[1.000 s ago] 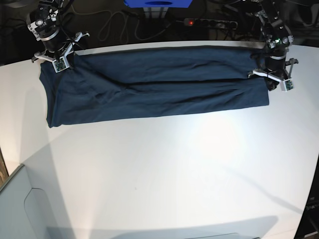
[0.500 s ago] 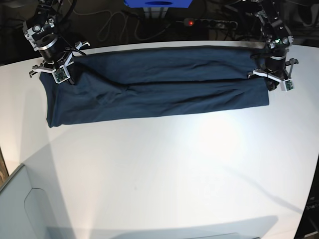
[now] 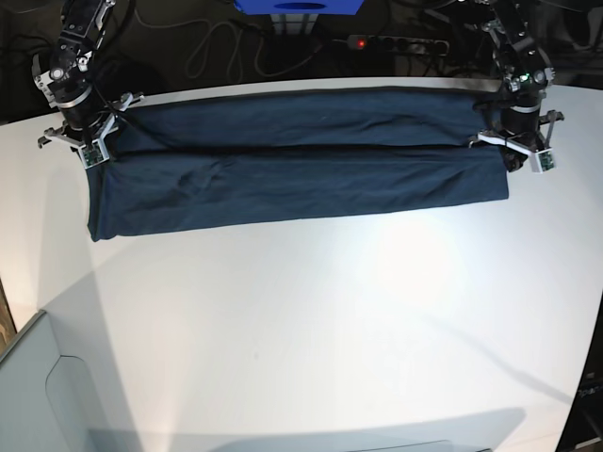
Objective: Fold the T-shirt properly
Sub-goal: 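Adjust the right gripper grip on the strip end, left gripper holding, then fold the strip end held by the left gripper toward the right gripper, then open the left gripper and lift it off the folded strip, then grasp the strip end with the right gripper and the fold edge with the left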
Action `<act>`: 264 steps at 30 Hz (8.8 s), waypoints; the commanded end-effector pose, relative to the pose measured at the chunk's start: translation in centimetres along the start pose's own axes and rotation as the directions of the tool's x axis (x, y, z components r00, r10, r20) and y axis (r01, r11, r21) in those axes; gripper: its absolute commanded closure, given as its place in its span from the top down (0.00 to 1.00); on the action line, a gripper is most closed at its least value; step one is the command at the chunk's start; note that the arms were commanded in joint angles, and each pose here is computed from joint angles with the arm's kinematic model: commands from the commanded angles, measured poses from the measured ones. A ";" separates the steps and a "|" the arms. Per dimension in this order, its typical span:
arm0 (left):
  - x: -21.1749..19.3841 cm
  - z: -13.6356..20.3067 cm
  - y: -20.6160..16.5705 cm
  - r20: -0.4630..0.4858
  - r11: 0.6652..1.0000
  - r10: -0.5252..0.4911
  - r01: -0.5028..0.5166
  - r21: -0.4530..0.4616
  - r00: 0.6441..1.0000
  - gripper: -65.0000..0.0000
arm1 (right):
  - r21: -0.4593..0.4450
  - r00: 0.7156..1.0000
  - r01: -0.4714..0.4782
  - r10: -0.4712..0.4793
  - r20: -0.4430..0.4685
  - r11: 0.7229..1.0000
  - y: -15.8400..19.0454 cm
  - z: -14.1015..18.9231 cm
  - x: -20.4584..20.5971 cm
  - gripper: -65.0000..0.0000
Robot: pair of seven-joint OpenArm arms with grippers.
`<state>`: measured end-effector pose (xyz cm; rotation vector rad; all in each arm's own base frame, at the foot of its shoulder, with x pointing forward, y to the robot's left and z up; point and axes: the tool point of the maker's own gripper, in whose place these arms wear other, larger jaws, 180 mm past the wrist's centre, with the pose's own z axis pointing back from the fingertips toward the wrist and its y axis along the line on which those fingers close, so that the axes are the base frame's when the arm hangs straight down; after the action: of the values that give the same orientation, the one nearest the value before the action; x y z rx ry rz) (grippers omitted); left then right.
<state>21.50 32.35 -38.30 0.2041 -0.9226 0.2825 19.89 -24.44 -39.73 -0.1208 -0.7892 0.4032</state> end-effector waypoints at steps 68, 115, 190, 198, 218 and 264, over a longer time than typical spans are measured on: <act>-3.0 0.7 0.3 -0.047 0.993 0.109 -0.111 -0.034 0.993 0.42 | 0.121 0.997 0.033 -0.041 0.058 0.992 4.8 -1.7 1.7 0.68; -3.4 10.5 -32.2 0.061 0.673 -0.158 0.153 -0.724 0.986 0.00 | 0.121 0.998 0.032 -0.040 0.057 0.992 4.7 -1.7 1.7 0.68; -3.2 11.6 -35.2 0.119 0.604 -0.212 0.226 -0.765 0.970 0.45 | 0.105 0.996 0.025 -0.034 0.080 0.994 4.1 -1.8 2.7 0.69; -7.7 14.8 -40.1 0.110 0.448 -0.310 0.247 -0.859 0.944 0.45 | 0.061 0.990 -0.016 0.008 0.139 0.998 2.9 -0.8 5.0 0.69; -1.9 18.0 -38.0 0.272 0.410 -0.227 0.345 -0.844 0.935 0.45 | -0.075 0.985 0.127 -0.117 0.123 0.989 -2.9 -1.8 3.3 0.78; -1.2 5.4 -20.7 0.096 0.832 -0.259 0.272 -0.484 0.961 0.45 | 0.062 0.945 0.302 -0.290 -0.153 0.951 0.1 -5.9 -6.1 0.01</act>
<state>22.88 11.18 -38.37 -0.1341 -0.9044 -0.2225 24.52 -25.38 -44.24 0.1259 -0.8970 0.0727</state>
